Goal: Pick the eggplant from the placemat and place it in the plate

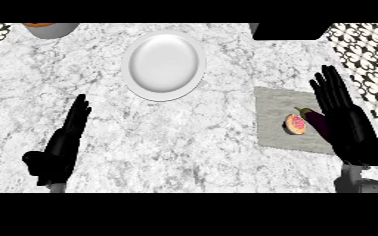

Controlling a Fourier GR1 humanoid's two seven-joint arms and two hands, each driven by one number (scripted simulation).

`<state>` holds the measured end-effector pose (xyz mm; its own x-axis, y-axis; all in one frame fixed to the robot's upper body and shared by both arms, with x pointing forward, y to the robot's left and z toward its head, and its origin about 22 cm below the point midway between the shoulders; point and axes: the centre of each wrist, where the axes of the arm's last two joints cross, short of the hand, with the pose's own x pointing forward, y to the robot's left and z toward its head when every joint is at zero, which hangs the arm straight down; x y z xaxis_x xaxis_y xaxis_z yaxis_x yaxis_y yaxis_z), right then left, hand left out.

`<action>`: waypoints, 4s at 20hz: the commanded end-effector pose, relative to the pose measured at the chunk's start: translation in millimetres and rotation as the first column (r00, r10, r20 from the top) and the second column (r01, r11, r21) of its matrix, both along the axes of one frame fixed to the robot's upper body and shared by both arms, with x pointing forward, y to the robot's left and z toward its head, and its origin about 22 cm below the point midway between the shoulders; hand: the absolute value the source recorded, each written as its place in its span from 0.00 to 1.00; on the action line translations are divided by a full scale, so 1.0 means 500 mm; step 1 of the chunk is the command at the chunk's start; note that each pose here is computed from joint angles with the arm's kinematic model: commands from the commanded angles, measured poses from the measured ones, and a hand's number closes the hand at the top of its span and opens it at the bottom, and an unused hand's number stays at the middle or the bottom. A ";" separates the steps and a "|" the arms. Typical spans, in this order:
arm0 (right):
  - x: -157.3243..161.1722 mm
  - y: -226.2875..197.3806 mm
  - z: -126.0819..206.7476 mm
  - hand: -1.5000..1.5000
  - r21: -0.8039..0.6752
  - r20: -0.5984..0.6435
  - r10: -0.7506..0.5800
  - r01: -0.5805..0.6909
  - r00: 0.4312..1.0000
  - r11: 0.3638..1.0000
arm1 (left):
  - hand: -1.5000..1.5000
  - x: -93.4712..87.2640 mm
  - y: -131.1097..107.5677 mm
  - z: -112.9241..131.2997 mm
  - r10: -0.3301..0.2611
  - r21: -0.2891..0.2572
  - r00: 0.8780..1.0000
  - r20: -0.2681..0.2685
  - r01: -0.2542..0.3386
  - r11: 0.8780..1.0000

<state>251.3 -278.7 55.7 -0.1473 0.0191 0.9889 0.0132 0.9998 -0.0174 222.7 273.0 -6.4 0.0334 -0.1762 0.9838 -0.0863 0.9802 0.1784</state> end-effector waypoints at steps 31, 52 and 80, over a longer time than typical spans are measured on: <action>0.003 -0.413 0.227 0.00 -0.469 -0.266 0.279 -0.376 0.923 0.799 | 0.50 0.001 0.114 -0.008 0.018 0.306 1.000 -0.016 -0.012 0.952; 0.135 -0.353 0.073 0.00 -0.576 -0.670 0.240 -0.696 0.703 0.429 | 0.50 -0.015 0.102 0.016 -0.017 0.296 1.000 0.006 0.014 0.955; 0.156 -0.313 -0.090 0.00 -0.516 -0.737 0.301 -0.792 0.605 0.327 | 0.50 0.002 0.098 0.028 0.011 0.294 1.000 0.009 -0.013 0.956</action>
